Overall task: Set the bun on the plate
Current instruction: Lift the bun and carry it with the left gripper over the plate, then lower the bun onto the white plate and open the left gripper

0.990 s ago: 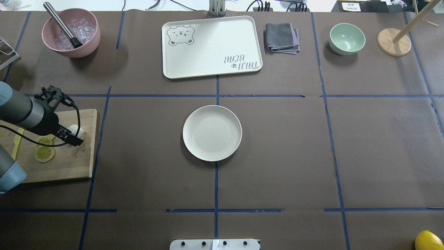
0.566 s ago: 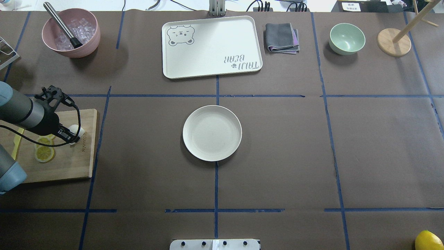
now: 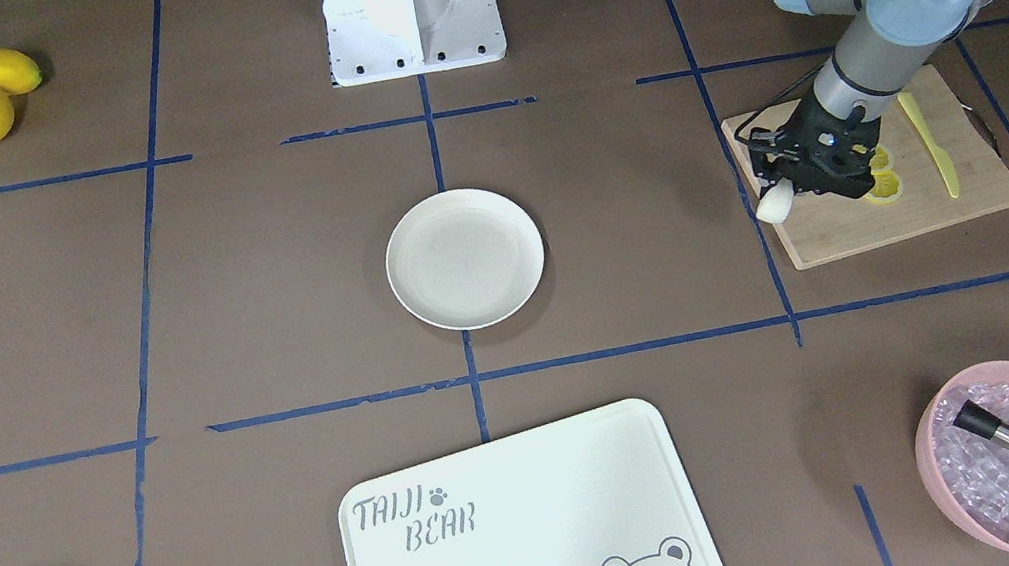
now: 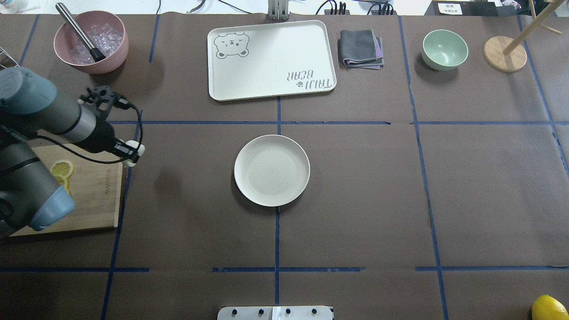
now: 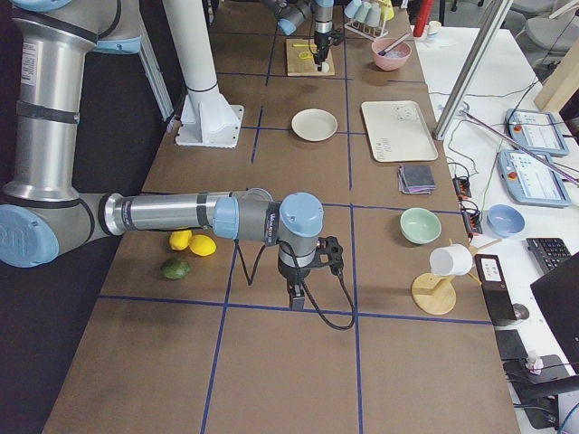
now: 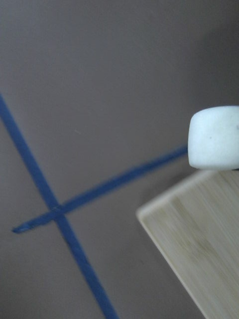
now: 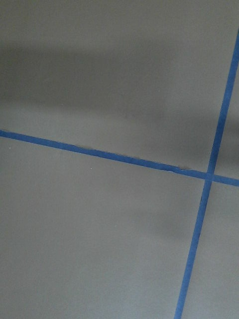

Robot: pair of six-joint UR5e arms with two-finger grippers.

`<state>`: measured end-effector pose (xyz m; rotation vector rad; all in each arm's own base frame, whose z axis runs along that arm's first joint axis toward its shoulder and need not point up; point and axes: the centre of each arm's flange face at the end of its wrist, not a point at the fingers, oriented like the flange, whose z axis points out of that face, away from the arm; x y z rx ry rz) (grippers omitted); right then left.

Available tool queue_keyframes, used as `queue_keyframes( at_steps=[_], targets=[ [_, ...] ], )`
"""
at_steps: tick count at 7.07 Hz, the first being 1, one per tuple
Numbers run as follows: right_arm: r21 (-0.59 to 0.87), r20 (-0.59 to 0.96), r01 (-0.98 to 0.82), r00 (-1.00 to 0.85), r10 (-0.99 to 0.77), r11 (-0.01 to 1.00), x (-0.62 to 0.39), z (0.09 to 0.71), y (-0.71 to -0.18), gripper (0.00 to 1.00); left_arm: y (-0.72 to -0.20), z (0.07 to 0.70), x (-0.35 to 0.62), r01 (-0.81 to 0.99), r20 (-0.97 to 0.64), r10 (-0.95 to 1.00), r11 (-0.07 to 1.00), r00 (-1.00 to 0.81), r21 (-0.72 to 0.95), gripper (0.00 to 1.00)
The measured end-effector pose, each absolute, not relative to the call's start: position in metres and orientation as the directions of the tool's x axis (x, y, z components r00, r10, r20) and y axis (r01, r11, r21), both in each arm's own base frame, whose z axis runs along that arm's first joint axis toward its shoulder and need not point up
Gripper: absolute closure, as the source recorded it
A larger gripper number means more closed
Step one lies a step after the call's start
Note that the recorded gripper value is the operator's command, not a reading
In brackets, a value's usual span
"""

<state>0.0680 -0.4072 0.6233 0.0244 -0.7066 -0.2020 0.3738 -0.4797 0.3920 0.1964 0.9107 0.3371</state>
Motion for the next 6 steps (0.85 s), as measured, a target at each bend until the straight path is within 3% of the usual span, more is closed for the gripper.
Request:
queue_keyframes(
  at_steps=[4, 6],
  targets=[
    [0.09, 0.642, 0.176, 0.742, -0.192, 0.98, 0.068, 0.624, -0.407, 0.0, -0.452, 0.194, 0.57, -0.001, -0.784, 0.066, 0.997, 0.617, 0.082, 0.67],
    [0.088, 0.643, 0.175, 0.742, -0.19, 0.981, 0.068, 0.624, -0.407, 0.0, -0.435, 0.163, 0.636, 0.045, -0.775, 0.024, 0.997, 0.632, 0.068, 0.5]
  ],
)
